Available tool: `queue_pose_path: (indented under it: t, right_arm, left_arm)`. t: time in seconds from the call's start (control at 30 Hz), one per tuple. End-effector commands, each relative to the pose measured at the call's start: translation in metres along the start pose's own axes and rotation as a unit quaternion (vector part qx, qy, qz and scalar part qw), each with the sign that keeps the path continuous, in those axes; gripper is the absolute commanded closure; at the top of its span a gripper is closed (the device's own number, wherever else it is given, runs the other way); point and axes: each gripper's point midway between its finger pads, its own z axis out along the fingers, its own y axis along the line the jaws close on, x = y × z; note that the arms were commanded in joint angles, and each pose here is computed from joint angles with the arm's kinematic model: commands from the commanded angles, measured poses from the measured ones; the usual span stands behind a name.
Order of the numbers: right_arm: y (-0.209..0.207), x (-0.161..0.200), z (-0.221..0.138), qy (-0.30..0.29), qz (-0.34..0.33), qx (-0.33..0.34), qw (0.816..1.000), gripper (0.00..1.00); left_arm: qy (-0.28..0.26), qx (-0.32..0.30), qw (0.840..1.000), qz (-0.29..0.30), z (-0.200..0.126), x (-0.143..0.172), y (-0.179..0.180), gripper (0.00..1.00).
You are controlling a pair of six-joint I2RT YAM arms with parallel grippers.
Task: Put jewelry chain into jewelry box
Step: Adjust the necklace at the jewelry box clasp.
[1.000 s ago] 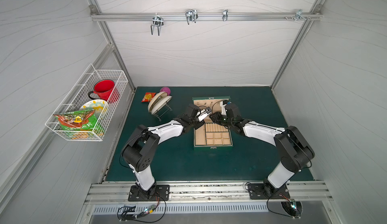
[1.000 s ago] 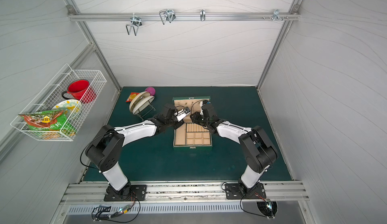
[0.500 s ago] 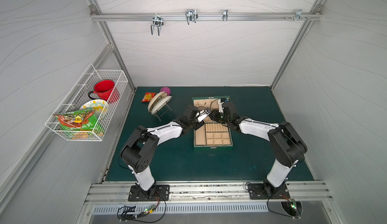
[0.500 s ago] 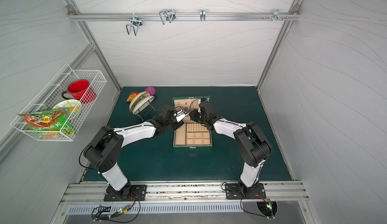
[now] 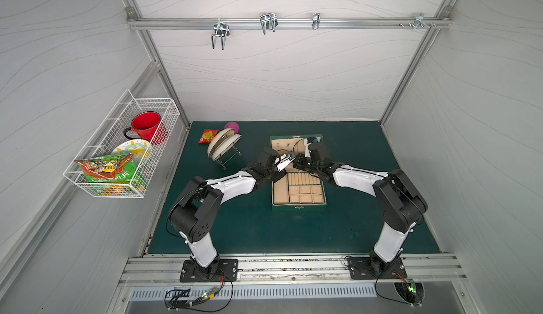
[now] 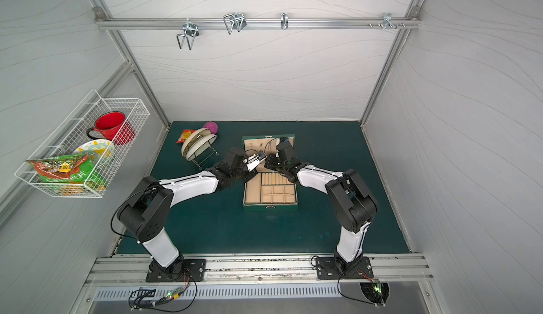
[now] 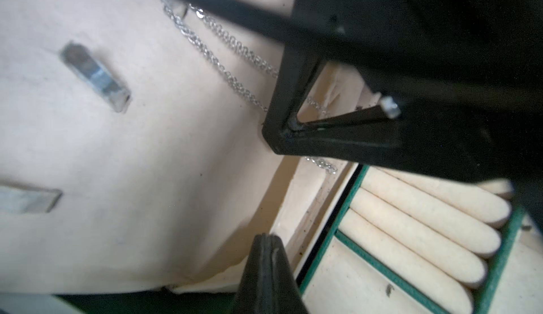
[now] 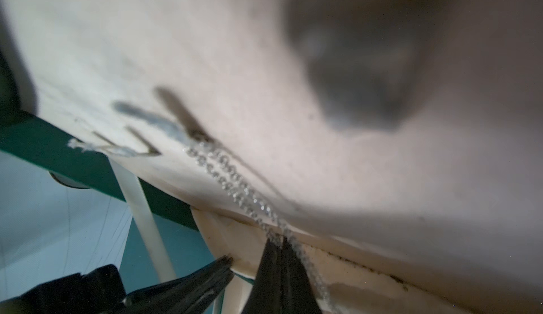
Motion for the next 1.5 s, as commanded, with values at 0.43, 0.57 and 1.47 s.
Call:
queue_pose_path:
  t: [0.43, 0.57, 1.47]
  right_arm:
    - [0.037, -0.039, -0.018, -0.074, -0.036, -0.051, 0.995, 1.0]
    - [0.041, -0.041, -0.023, -0.083, -0.028, -0.063, 0.994, 1.0]
    - [0.038, -0.037, -0.009, -0.112, -0.096, -0.041, 0.988, 1.0]
  left_arm:
    - [-0.025, 0.03, 0.999, -0.004, -0.011, -0.011, -0.013, 1.0]
    - [-0.019, 0.033, 0.999, -0.004, -0.008, -0.01, -0.014, 1.0]
    - [-0.027, 0.042, 0.999, -0.008, -0.014, -0.013, -0.018, 1.0]
